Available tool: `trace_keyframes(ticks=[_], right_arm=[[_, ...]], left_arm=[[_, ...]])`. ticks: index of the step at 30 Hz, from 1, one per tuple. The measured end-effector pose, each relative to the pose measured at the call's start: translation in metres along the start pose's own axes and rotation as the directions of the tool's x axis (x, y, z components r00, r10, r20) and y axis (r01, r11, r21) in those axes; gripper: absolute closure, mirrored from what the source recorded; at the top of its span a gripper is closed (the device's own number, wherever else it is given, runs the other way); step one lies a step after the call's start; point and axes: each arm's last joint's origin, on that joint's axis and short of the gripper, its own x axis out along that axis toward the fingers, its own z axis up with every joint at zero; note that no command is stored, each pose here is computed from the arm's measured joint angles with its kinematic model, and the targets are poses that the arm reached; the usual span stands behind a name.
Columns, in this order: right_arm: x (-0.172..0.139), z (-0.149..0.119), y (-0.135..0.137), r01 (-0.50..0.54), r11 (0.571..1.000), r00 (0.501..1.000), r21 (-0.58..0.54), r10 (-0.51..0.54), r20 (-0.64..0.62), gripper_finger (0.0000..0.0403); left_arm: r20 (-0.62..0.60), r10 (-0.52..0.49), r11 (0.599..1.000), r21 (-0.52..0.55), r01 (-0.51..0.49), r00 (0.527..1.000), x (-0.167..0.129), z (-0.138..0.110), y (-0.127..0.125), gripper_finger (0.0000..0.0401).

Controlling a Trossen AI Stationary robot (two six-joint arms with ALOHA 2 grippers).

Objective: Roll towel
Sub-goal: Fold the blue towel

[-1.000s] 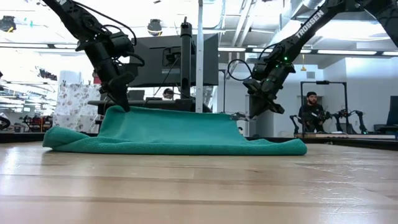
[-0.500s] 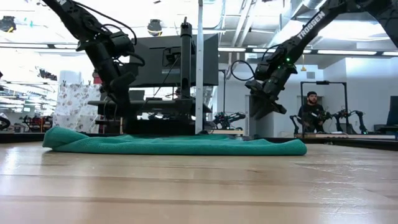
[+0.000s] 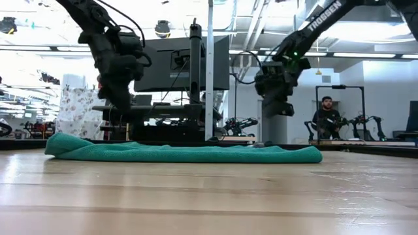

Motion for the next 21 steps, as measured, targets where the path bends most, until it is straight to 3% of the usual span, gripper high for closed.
trace_keyframes(ticks=[5, 8, 11, 14, 17, 21], right_arm=[[0.059, -0.035, 0.042, -0.078, 0.988, 0.99, -0.136, 0.06, -0.129, 0.0218], [0.082, -0.053, 0.062, -0.082, 0.975, 0.991, -0.206, 0.058, -0.121, 0.0226], [0.093, -0.065, 0.084, -0.015, 0.945, 0.998, -0.326, -0.008, -0.067, 0.0236], [0.1, -0.073, 0.105, 0.104, 0.889, 0.994, -0.447, -0.107, 0.018, 0.0245], [0.109, -0.079, 0.121, 0.162, 0.838, 0.987, -0.522, -0.142, 0.078, 0.0251], [0.132, -0.087, 0.132, 0.155, 0.836, 0.988, -0.526, -0.138, 0.072, 0.0254]], left_arm=[[-0.097, -0.055, 0.994, 0.089, 0.064, 0.994, 0.006, -0.015, -0.046, 0.0251], [-0.1, -0.082, 0.986, 0.136, 0.096, 0.992, 0.005, -0.024, -0.077, 0.0251], [-0.118, -0.087, 0.979, 0.176, 0.107, 0.989, 0.008, -0.036, -0.107, 0.0251], [-0.148, -0.087, 0.968, 0.223, 0.119, 0.985, 0.014, -0.05, -0.135, 0.0251], [-0.158, -0.052, 0.958, 0.27, 0.094, 0.986, 0.022, -0.064, -0.158, 0.0251], [-0.166, -0.003, 0.942, 0.329, 0.058, 0.986, 0.033, -0.077, -0.176, 0.0251]])
